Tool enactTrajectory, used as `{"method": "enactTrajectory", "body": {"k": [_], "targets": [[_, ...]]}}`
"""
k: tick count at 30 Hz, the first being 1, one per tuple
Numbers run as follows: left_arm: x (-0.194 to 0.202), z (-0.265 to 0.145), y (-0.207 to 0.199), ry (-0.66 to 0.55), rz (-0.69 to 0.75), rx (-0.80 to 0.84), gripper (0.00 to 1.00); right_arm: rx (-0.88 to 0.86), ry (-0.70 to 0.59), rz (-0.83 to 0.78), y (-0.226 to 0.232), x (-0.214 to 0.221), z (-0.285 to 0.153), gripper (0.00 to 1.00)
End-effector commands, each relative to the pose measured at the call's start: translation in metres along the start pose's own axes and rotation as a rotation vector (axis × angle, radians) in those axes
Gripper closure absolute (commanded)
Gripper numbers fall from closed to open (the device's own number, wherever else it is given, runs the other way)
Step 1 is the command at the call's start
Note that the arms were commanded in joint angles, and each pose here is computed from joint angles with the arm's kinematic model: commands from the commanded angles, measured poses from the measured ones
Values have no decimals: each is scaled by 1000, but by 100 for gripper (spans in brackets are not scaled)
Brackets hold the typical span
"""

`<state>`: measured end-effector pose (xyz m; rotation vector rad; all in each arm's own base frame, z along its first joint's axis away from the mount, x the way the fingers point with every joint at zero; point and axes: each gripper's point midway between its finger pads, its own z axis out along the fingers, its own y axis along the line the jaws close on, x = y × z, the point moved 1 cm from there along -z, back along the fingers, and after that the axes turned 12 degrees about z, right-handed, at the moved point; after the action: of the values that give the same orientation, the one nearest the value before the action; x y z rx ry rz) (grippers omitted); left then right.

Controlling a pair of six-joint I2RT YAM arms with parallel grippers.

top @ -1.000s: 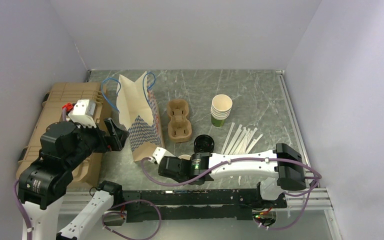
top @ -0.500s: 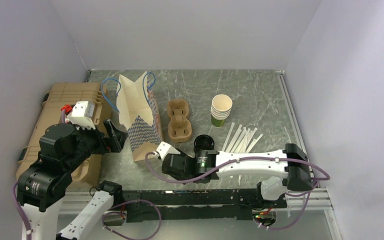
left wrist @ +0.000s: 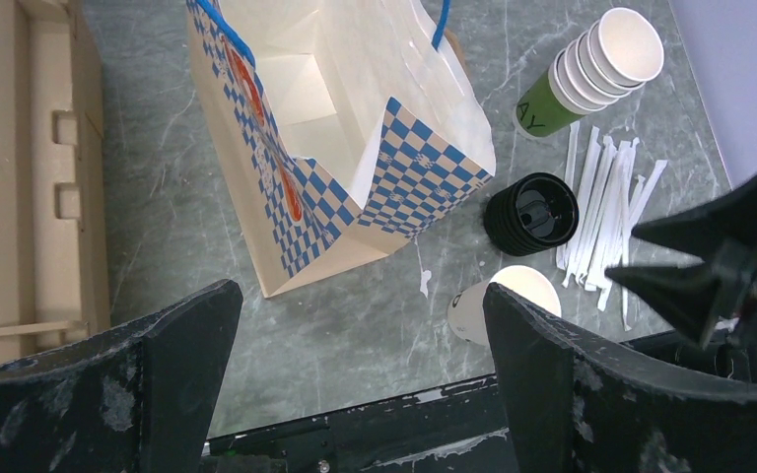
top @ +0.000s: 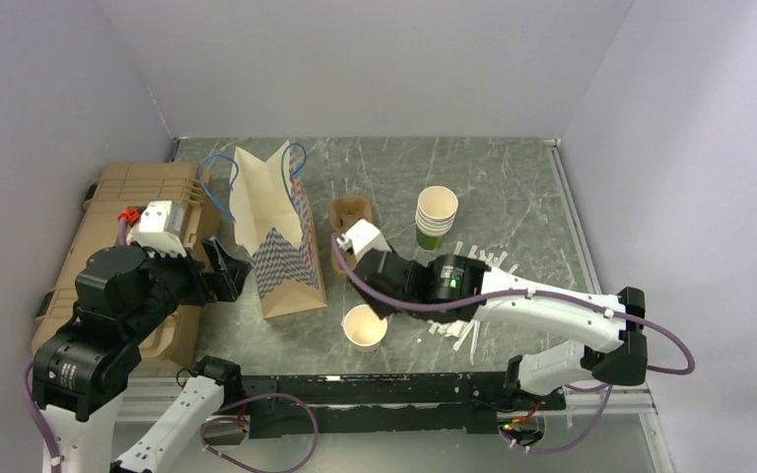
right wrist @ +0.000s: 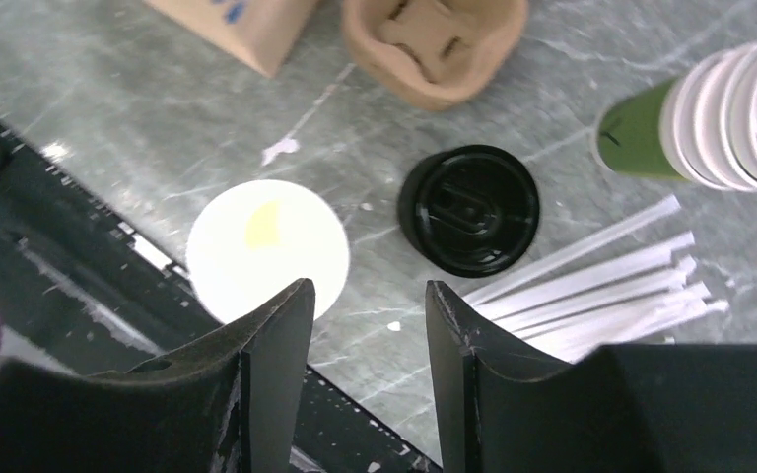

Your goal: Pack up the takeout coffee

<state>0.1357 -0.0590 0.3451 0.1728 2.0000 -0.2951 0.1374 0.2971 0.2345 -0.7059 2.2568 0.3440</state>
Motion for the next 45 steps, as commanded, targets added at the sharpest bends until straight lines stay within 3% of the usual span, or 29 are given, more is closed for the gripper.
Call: {"method": "enactTrajectory", "body": {"k": [1, 20, 39, 45], "targets": [[-5, -2, 1, -28, 3, -4, 1, 47, 55, 80, -26, 2, 10, 51], [-7, 1, -1, -12, 12, 4, 1, 109, 260, 177, -50, 31, 106, 54], [-6, 4, -1, -6, 15, 6, 1, 164, 327, 187, -61, 57, 133, 61], [-5, 5, 0, 1, 15, 4, 0, 149, 336, 193, -60, 60, 135, 70]]}}
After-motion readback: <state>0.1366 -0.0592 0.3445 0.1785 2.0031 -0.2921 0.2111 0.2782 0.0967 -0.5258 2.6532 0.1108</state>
